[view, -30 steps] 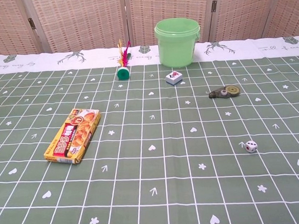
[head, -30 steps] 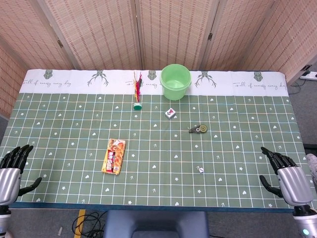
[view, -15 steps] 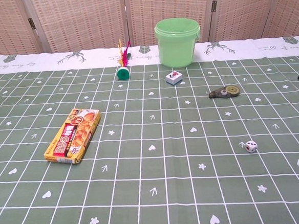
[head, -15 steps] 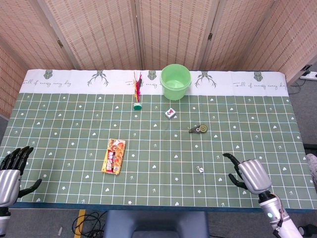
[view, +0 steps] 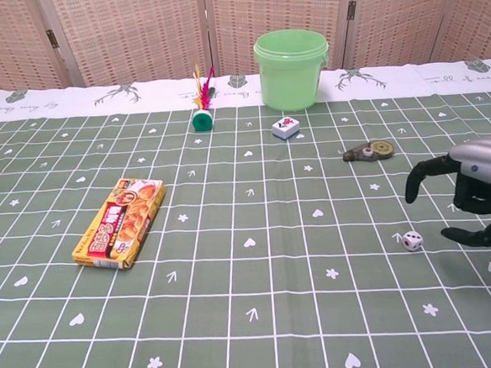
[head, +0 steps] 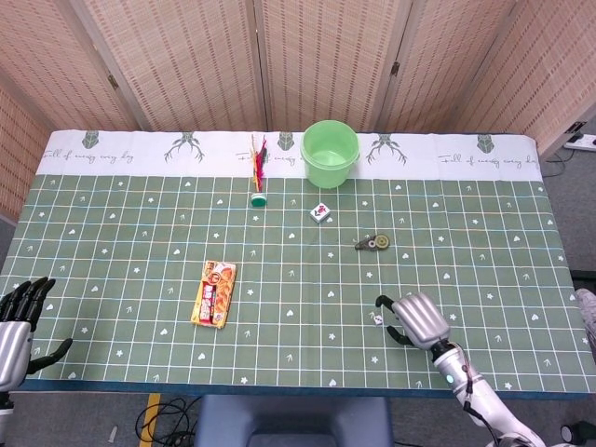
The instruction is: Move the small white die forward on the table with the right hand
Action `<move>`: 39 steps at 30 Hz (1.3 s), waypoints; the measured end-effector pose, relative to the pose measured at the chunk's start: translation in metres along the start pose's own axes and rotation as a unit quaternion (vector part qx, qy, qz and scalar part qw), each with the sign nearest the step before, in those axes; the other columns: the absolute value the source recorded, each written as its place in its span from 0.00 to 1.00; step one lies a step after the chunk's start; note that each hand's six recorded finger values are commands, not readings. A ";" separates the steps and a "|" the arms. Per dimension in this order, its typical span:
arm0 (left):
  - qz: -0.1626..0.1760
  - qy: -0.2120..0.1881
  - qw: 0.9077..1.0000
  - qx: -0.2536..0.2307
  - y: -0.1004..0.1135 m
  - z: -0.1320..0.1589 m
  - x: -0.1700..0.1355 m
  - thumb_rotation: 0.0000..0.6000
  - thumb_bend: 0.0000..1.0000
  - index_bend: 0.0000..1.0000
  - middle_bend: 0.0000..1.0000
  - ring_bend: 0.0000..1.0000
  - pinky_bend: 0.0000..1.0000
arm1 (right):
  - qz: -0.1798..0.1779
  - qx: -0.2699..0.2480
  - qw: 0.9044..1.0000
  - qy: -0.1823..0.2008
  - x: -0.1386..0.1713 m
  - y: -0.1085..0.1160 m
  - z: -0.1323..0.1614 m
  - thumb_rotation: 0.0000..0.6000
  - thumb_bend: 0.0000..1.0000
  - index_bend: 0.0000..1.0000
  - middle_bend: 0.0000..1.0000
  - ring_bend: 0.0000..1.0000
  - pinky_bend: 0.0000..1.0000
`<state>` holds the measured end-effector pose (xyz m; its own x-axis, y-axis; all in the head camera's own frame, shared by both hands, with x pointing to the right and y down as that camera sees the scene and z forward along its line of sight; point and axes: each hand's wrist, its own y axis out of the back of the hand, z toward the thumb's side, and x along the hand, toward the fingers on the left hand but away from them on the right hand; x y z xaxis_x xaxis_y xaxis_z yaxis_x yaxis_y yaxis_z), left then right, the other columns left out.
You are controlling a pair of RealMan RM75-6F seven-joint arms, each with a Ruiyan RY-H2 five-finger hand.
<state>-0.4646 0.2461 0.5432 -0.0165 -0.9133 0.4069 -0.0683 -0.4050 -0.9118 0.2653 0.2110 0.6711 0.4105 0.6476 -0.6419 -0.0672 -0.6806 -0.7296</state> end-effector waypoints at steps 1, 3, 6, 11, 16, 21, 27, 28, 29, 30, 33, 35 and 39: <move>0.000 0.000 1.000 -0.001 0.000 0.000 0.000 1.00 0.22 0.10 0.11 0.09 0.16 | 0.003 0.002 1.000 0.002 -0.003 -0.002 0.002 1.00 0.25 0.39 1.00 1.00 0.97; -0.001 0.002 1.000 -0.002 0.000 -0.002 -0.001 1.00 0.22 0.10 0.11 0.09 0.16 | 0.010 0.006 1.000 0.004 -0.009 -0.006 0.005 1.00 0.24 0.39 1.00 1.00 0.97; -0.002 0.005 1.000 -0.001 0.000 -0.004 -0.002 1.00 0.22 0.10 0.11 0.09 0.16 | 0.018 0.010 1.000 0.005 -0.015 -0.009 0.006 1.00 0.24 0.41 1.00 1.00 0.97; -0.002 0.009 1.000 0.000 0.000 -0.007 -0.004 1.00 0.22 0.10 0.11 0.09 0.16 | 0.026 0.015 1.000 -0.001 -0.021 -0.013 0.003 1.00 0.24 0.43 1.00 1.00 0.97; -0.003 0.010 1.000 0.001 0.000 -0.008 -0.004 1.00 0.22 0.10 0.11 0.09 0.16 | 0.033 0.015 0.999 -0.005 -0.023 -0.017 0.000 1.00 0.24 0.45 1.00 1.00 0.97; -0.001 0.010 1.000 0.002 0.001 -0.008 -0.004 1.00 0.22 0.10 0.11 0.09 0.16 | 0.039 0.017 0.999 -0.005 -0.025 -0.020 0.001 1.00 0.25 0.48 1.00 1.00 0.97; -0.003 0.012 1.000 0.002 0.001 -0.009 -0.004 1.00 0.22 0.10 0.11 0.09 0.16 | 0.045 0.019 0.999 -0.008 -0.030 -0.024 -0.001 1.00 0.27 0.52 1.00 1.00 0.97; -0.003 0.012 1.000 0.002 0.001 -0.009 -0.004 1.00 0.22 0.10 0.11 0.09 0.16 | 0.045 0.018 0.999 -0.008 -0.030 -0.024 -0.002 1.00 0.27 0.53 1.00 1.00 0.97; -0.003 0.012 1.000 0.003 0.001 -0.009 -0.004 1.00 0.22 0.10 0.11 0.09 0.16 | 0.045 0.017 0.999 -0.009 -0.030 -0.024 -0.002 1.00 0.27 0.53 1.00 1.00 0.97; -0.003 0.012 1.000 0.003 0.001 -0.009 -0.004 1.00 0.22 0.10 0.11 0.09 0.16 | 0.045 0.017 0.999 -0.009 -0.031 -0.024 -0.002 1.00 0.28 0.53 1.00 1.00 0.97; -0.002 0.013 1.000 0.003 0.002 -0.009 -0.004 1.00 0.22 0.10 0.11 0.09 0.16 | 0.044 0.018 0.999 -0.008 -0.032 -0.024 -0.002 1.00 0.28 0.54 1.00 1.00 0.97; -0.002 0.013 1.000 0.003 0.002 -0.009 -0.004 1.00 0.22 0.10 0.11 0.09 0.16 | 0.042 0.017 0.999 -0.007 -0.032 -0.024 -0.001 1.00 0.29 0.56 1.00 1.00 0.97; -0.003 0.014 1.000 0.003 0.001 -0.010 -0.004 1.00 0.22 0.10 0.11 0.09 0.16 | 0.037 0.013 0.999 -0.009 -0.032 -0.022 -0.002 1.00 0.30 0.58 1.00 1.00 0.97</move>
<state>-0.4743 0.2500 0.5410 -0.0432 -0.9093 0.4138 -0.0617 -0.4110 -0.9096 0.2559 0.2047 0.7080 0.3862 0.6024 -0.6986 -0.1210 -0.7177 -0.6857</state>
